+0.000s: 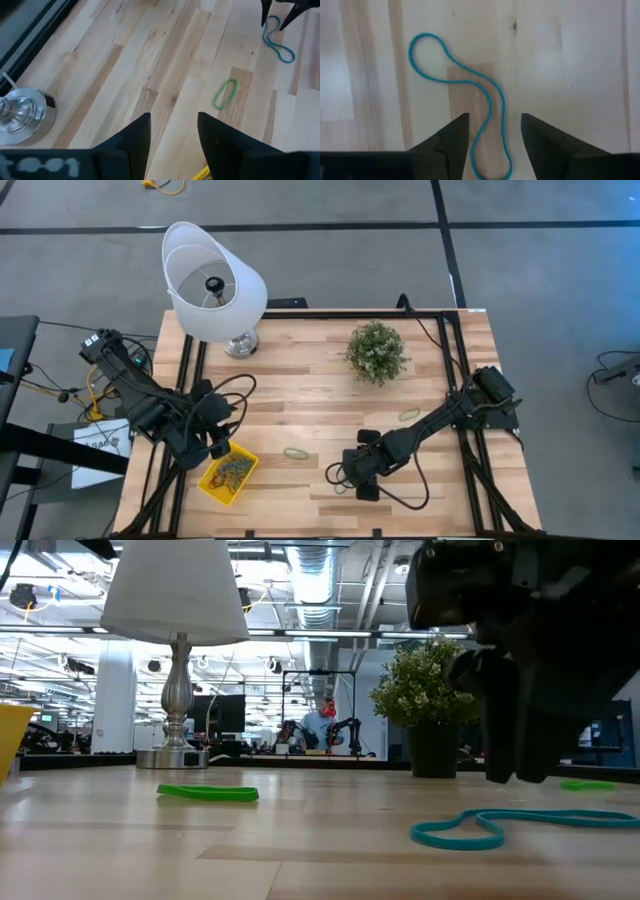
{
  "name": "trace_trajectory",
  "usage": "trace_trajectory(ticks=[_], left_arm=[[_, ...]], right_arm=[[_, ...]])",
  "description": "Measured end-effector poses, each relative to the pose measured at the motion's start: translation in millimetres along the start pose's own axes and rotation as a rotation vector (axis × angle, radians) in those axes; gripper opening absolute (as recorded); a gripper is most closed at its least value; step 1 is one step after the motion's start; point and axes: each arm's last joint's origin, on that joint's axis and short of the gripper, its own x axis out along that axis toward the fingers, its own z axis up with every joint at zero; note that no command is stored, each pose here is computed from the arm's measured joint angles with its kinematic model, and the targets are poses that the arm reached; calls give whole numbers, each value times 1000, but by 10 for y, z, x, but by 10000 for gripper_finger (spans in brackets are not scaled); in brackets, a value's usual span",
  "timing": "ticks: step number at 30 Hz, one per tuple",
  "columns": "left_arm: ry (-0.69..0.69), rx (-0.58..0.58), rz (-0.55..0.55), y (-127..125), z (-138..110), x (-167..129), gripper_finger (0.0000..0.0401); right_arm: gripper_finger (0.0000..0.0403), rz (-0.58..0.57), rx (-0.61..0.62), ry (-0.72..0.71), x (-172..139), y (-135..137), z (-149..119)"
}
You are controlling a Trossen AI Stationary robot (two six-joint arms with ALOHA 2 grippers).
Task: Pick and place items into bin
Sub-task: Put the blue rubberband into the yellow bin
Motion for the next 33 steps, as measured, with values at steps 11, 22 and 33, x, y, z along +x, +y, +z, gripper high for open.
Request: trace_trajectory(ticks=[11, 22, 33], left_arm=[[-1, -9, -10, -9, 4, 0, 153], [4, -11, -12, -10, 3, 0, 153], [49, -26, -39, -18, -11, 0, 153]], right_arm=[[176, -13, -3, -4, 222, 11, -7], [146, -65, -7, 3, 302, -28, -13], [7, -114, 4, -21, 372, 21, -48]])
